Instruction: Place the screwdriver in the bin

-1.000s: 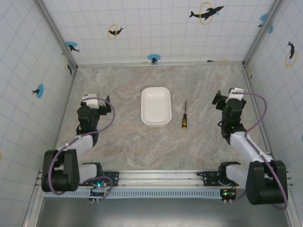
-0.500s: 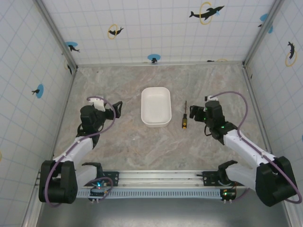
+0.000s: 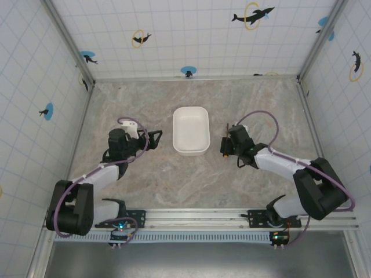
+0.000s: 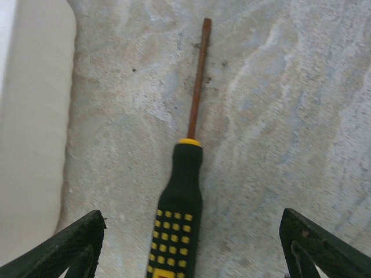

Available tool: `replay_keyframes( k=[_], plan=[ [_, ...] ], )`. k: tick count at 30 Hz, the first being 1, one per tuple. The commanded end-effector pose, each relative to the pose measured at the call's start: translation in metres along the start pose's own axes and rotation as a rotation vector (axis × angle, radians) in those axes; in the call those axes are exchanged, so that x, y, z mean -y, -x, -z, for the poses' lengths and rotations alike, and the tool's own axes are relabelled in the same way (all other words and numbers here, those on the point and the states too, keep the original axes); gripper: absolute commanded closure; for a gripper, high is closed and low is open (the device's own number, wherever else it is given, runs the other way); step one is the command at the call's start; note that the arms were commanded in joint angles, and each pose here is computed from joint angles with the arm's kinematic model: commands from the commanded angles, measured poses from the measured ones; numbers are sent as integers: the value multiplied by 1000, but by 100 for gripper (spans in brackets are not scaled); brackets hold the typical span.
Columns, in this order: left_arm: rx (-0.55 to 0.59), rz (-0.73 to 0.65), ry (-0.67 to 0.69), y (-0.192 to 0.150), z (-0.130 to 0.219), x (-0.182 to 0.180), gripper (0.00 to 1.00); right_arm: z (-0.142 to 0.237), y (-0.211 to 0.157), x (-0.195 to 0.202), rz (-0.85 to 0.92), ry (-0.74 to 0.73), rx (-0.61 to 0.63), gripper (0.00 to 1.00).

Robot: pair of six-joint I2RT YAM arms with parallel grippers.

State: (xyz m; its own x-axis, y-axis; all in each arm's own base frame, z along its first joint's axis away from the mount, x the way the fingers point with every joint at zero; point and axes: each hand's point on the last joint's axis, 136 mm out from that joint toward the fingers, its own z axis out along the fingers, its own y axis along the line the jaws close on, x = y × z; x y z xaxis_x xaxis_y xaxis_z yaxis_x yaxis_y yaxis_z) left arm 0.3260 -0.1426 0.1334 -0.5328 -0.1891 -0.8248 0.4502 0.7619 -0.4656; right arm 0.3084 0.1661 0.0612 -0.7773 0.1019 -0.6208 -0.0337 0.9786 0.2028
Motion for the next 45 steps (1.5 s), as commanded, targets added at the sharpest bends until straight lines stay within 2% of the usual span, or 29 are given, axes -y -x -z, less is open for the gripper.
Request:
replay_keyframes(
  k=[1,10,20,45],
  plan=[
    [10,-6,-63,7,-2,13,2,-1,9,-6,17,-36,7,22],
    [9,2,-72,4,1,15,2,-11,-2,-17,83,-87,-39,31],
    [11,12,-77,2,2,15,2,-18,-17,-11,94,-125,-77,41],
    [1,16,-73,-2,1,14,2,-36,-31,-7,76,-120,-138,64]
  ],
)
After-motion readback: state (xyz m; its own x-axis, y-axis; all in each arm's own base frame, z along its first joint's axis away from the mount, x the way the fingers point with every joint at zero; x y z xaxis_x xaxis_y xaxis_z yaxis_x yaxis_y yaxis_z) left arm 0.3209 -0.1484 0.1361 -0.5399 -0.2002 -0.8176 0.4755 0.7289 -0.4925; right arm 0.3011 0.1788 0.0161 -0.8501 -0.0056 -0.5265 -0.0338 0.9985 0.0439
